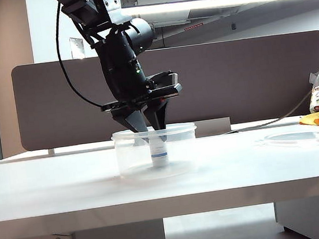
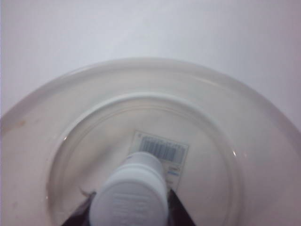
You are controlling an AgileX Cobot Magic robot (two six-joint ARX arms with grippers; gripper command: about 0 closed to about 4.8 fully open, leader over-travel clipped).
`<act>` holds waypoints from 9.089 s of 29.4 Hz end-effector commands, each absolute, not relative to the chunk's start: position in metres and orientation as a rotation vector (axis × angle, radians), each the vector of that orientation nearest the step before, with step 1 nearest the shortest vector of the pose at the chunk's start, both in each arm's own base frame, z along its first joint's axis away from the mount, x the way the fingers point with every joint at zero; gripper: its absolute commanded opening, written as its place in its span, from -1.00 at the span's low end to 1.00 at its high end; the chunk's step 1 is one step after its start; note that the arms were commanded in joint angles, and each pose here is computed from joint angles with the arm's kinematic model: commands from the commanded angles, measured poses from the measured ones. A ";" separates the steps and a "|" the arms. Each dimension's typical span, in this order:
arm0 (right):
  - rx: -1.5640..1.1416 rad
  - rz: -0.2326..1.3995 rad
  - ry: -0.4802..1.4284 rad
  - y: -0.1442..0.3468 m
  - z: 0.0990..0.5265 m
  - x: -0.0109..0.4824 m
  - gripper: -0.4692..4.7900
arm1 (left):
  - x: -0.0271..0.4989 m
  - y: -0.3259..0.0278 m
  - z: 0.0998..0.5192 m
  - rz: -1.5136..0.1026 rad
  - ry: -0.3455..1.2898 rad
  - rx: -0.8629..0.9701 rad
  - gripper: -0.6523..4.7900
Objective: Remove the lid of the round box, pick up the small white medicine bottle inside, and place it on the table.
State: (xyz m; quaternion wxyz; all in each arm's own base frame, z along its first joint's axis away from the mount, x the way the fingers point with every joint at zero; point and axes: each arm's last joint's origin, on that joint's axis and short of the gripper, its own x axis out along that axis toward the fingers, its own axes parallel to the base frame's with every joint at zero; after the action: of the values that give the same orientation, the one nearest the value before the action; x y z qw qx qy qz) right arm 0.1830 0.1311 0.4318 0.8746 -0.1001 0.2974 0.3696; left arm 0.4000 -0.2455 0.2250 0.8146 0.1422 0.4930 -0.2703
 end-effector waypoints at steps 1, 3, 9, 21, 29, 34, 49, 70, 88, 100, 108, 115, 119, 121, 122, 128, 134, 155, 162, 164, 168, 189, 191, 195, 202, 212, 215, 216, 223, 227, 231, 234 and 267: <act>-0.205 0.774 0.606 0.131 0.434 0.182 -0.83 | 0.399 -0.247 0.228 -0.579 1.039 0.304 -0.11; -0.205 0.774 0.606 0.131 0.434 0.182 -0.83 | 0.399 -0.247 0.229 -0.579 1.038 0.304 -0.11; -0.205 0.774 0.606 0.131 0.434 0.182 -0.83 | 0.398 -0.245 0.242 -0.550 1.037 0.321 -0.11; -0.205 0.774 0.608 0.130 0.434 0.182 -0.82 | 0.399 -0.243 0.317 -0.543 0.908 0.293 -0.11; -0.215 0.772 0.650 0.129 0.431 0.180 -0.82 | 0.411 -0.218 0.335 -0.427 0.864 0.283 -0.12; -0.218 0.773 0.652 0.129 0.430 0.180 -0.82 | 0.422 -0.193 0.331 -0.368 0.907 0.245 -0.12; -0.217 0.773 0.650 0.129 0.431 0.180 -0.82 | 0.451 -0.143 0.296 -0.266 1.061 0.155 -0.12; -0.210 0.770 0.655 0.129 0.430 0.180 -0.82 | 0.474 -0.152 0.227 -0.305 1.198 0.146 -0.05; -0.219 0.775 0.638 0.129 0.431 0.181 -0.82 | 0.469 -0.148 0.269 -0.251 1.105 0.150 0.74; -0.223 0.587 0.412 0.087 0.461 0.162 -0.82 | 0.376 -0.118 0.435 -0.251 0.749 0.103 0.72; -0.091 0.447 0.411 0.036 0.426 0.143 -0.82 | 0.276 -0.086 0.498 -0.249 0.656 0.106 0.70; -0.019 0.427 0.439 0.025 0.345 0.123 -0.82 | 0.212 -0.066 0.483 -0.237 0.650 0.084 0.69; 0.017 0.419 0.446 0.023 0.310 0.115 -0.82 | 0.184 -0.058 0.443 -0.247 0.577 0.007 0.69; 0.017 0.420 0.433 0.023 0.299 0.111 -0.82 | 0.172 -0.054 0.416 -0.256 0.535 -0.038 0.69; 0.017 0.420 0.428 0.023 0.293 0.110 -0.82 | 0.167 -0.053 0.403 -0.257 0.522 -0.051 0.69; 0.014 0.420 0.415 0.022 0.264 0.105 -0.82 | 0.140 -0.046 0.302 -0.303 0.529 -0.139 0.69; 0.079 0.405 0.465 0.023 0.238 0.108 -0.82 | 0.128 -0.043 0.230 -0.306 0.520 -0.206 0.69; 0.214 0.368 0.456 0.024 0.163 0.118 -0.83 | 0.125 -0.038 0.152 -0.197 0.399 -0.162 0.20; 0.216 0.364 0.486 0.023 0.132 0.114 -0.82 | 0.121 -0.037 0.139 -0.194 0.432 -0.123 -0.18; 0.215 0.350 0.514 0.023 0.123 0.111 -0.82 | 0.120 -0.036 0.137 -0.201 0.434 -0.086 -0.24; 0.219 0.317 0.517 0.022 0.123 0.112 -0.82 | 0.120 -0.036 0.134 -0.203 0.433 -0.011 -0.39; 0.218 0.338 0.437 0.022 0.130 0.115 -0.82 | 0.119 -0.034 0.129 -0.164 0.396 0.052 -0.58; 0.218 0.338 0.437 0.022 0.130 0.115 -0.82 | 0.119 -0.034 0.129 -0.163 0.397 0.052 -0.58; 0.218 0.338 0.436 0.022 0.130 0.115 -0.82 | 0.119 -0.034 0.129 -0.163 0.397 0.052 -0.57; 0.218 0.338 0.436 0.022 0.130 0.115 -0.82 | 0.119 -0.034 0.129 -0.165 0.393 0.051 -0.57; 0.218 0.338 0.439 0.022 0.130 0.115 -0.82 | 0.109 -0.011 0.149 -0.048 0.197 -0.030 -0.57; 0.218 0.338 0.439 0.022 0.130 0.115 -0.82 | 0.105 0.002 0.150 0.000 0.176 -0.064 -0.57; 0.218 0.338 0.438 0.022 0.130 0.115 -0.82 | 0.103 0.005 0.150 0.019 0.177 -0.062 -0.57; 0.218 0.337 0.438 0.022 0.130 0.115 -0.82 | 0.096 0.008 0.146 0.035 0.200 -0.014 -0.57; 0.218 0.338 0.438 0.022 0.130 0.115 -0.82 | 0.096 0.007 0.149 0.026 0.174 -0.011 -0.57; 0.218 0.337 0.440 0.022 0.130 0.115 -0.82 | 0.096 0.006 0.148 0.014 0.181 -0.013 -0.57; 0.218 0.337 0.439 0.022 0.130 0.115 -0.82 | 0.096 0.005 0.148 0.009 0.177 -0.014 -0.57; -0.010 0.057 0.059 0.006 0.161 0.103 -0.82 | 0.096 0.005 0.149 0.011 0.174 -0.020 -0.57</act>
State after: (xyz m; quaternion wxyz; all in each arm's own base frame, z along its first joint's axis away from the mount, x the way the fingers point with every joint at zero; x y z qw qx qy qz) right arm 0.1048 0.0070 0.1585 0.9977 0.0181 0.0484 0.0444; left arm 0.0959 0.0056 0.1509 0.9969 -0.0064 0.0780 0.0071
